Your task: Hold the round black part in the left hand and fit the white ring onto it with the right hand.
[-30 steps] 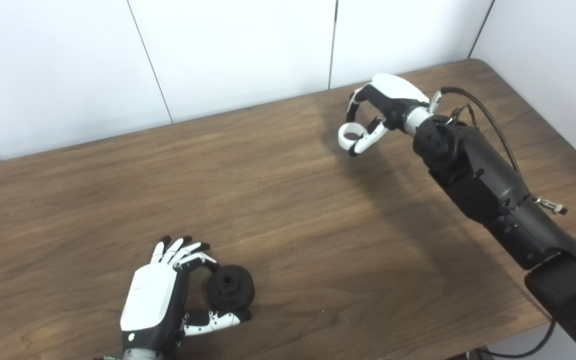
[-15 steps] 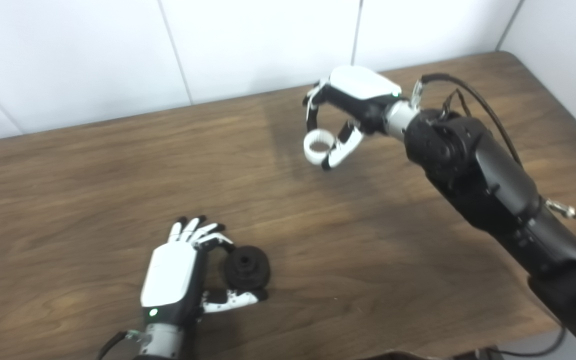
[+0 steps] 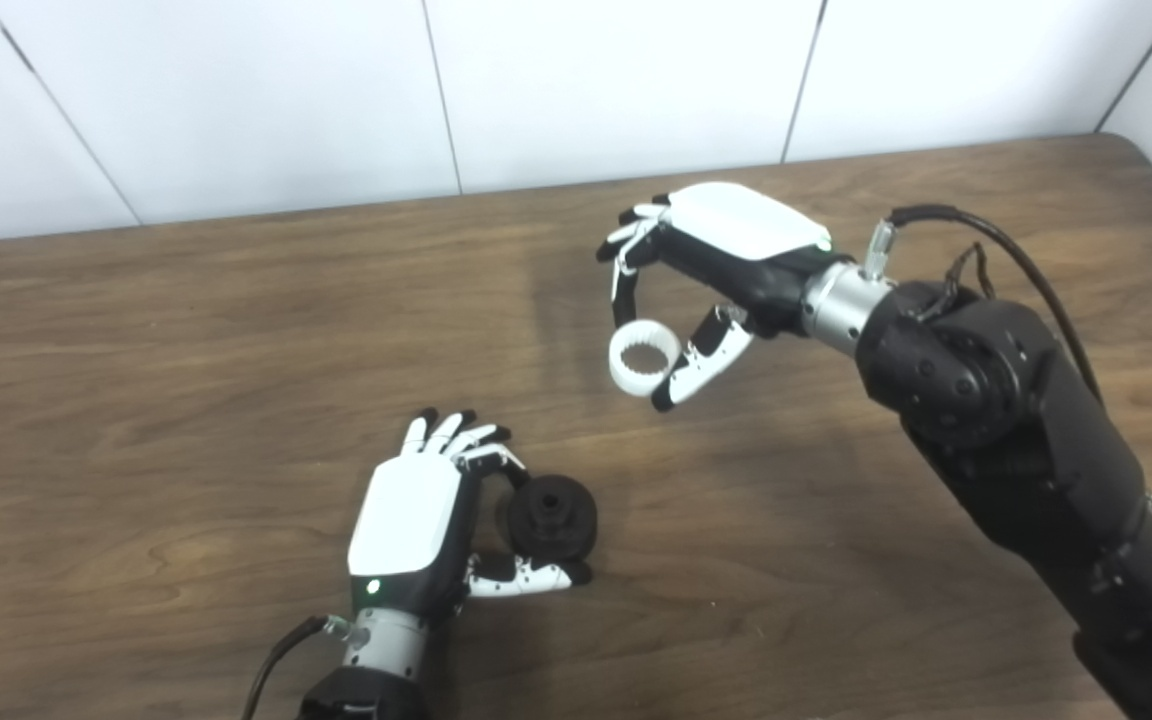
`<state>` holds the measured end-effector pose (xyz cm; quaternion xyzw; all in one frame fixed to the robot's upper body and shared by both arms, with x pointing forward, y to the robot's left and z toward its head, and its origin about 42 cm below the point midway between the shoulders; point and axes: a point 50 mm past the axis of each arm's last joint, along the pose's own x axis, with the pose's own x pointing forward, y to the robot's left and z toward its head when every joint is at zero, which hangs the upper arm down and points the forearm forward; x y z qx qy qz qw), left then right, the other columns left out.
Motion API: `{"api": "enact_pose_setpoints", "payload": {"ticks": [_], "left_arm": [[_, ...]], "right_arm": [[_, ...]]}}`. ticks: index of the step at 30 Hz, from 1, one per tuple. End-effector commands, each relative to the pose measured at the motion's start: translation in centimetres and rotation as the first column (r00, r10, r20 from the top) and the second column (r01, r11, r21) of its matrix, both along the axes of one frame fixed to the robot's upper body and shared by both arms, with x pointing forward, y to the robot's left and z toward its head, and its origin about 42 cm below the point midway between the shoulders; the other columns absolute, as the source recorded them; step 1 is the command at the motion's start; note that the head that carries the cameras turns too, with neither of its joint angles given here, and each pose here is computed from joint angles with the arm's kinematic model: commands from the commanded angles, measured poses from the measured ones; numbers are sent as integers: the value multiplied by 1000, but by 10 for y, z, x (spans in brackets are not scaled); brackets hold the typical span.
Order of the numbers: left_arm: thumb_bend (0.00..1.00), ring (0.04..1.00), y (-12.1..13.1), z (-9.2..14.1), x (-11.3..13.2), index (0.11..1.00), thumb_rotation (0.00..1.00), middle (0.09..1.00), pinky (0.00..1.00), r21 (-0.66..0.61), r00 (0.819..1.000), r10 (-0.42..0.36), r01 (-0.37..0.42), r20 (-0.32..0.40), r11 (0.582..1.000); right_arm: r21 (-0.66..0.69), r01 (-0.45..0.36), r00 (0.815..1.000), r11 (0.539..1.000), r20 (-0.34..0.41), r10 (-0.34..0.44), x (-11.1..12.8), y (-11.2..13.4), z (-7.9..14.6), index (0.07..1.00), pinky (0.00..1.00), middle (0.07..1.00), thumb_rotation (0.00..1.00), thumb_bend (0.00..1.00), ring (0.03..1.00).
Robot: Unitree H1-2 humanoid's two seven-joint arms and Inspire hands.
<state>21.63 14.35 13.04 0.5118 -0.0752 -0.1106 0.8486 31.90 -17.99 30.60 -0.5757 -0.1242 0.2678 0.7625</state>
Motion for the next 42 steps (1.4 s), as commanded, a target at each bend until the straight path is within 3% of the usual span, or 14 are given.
{"api": "enact_pose_setpoints", "payload": {"ticks": [1,19,42], "left_arm": [[525,912,-6,-10,-3,482,54,806,1000,35,998,-23,25,-58,999],[524,920,-12,-8,-3,483,54,811,1000,39,998,-21,24,-64,999],[524,924,-16,-5,-1,483,54,810,1000,33,998,-22,24,-59,999]], "right_arm": [[8,-40,997,999,70,40,-7,6,15,485,1000,844,139,524,957],[4,-147,989,989,7,147,-29,32,-13,485,1000,860,138,521,956],[-2,-157,987,988,-17,157,-27,46,-34,484,1000,865,137,521,962]]}}
